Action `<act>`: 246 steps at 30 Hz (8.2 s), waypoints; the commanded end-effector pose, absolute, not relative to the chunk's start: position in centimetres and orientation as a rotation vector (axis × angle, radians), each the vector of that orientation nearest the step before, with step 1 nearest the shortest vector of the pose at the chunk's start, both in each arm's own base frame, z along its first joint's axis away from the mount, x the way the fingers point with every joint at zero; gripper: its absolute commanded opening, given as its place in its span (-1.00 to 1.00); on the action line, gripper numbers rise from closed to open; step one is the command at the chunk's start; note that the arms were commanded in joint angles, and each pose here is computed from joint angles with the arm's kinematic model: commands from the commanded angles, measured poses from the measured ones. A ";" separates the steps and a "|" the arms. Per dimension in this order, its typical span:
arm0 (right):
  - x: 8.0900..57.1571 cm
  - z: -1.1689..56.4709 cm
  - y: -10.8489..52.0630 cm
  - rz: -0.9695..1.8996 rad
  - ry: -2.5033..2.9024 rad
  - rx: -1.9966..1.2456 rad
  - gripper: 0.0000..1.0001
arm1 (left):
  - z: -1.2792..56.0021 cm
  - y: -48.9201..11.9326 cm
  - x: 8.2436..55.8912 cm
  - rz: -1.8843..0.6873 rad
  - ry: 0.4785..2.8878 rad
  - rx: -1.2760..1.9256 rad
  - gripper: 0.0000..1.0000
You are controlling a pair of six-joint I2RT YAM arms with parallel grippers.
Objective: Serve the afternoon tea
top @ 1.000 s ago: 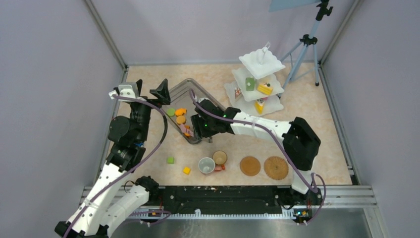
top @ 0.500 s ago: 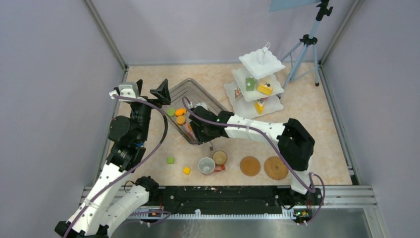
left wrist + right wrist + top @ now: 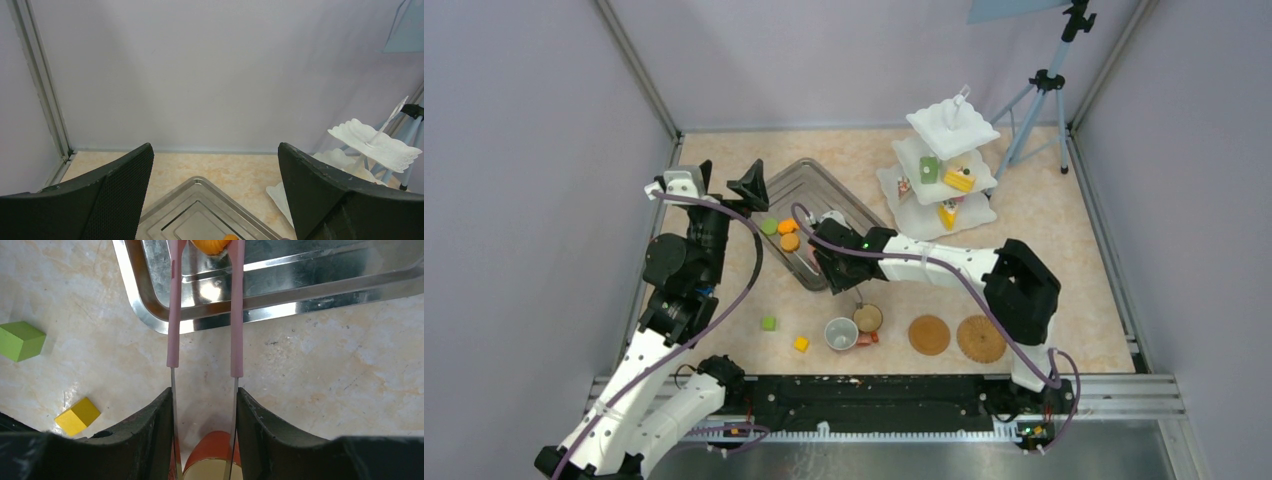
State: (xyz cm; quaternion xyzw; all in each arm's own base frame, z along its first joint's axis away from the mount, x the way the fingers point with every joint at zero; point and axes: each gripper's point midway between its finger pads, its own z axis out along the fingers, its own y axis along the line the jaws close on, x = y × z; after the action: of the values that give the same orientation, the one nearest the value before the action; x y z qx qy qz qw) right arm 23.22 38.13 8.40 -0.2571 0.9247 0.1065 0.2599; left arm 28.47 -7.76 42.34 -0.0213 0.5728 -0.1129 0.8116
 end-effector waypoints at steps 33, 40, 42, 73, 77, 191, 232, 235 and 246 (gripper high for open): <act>29.5 41.3 16.1 0.227 1.861 -0.155 -1.00 | 44.1 -7.5 27.8 -0.259 1.171 -0.057 0.97; 31.3 38.1 14.7 0.198 1.940 -0.128 -1.00 | 44.1 -7.4 27.8 -0.255 1.169 -0.060 0.97; 31.9 36.7 14.3 0.190 1.968 -0.118 -1.00 | 44.1 -7.4 27.8 -0.256 1.169 -0.059 0.97; 33.2 38.1 13.6 0.223 1.980 -0.170 0.09 | 44.2 -7.4 27.7 -0.259 1.167 -0.059 0.97; 32.0 40.1 13.9 0.236 1.939 -0.191 0.12 | 44.2 -7.4 27.7 -0.258 1.167 -0.059 0.97; 32.3 33.7 10.6 0.148 2.073 -0.124 -0.77 | 44.0 -7.2 28.0 -0.254 1.176 -0.068 0.97; 31.1 27.7 36.1 0.567 2.053 -0.703 0.10 | 44.5 -6.7 27.5 -0.240 1.158 -0.080 0.97; 31.9 24.2 39.4 0.568 2.078 -0.826 0.14 | 44.7 -6.4 27.3 -0.232 1.149 -0.088 0.97; 33.7 15.1 44.6 0.475 2.168 -1.075 0.16 | 44.8 -6.0 27.2 -0.215 1.142 -0.094 0.97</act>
State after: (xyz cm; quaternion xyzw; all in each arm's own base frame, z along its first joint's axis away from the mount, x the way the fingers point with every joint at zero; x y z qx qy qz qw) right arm 33.23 42.43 13.64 -0.3852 0.8525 0.1718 0.3087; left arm 27.73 -6.65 43.10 -0.0353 0.5615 -0.1033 0.8202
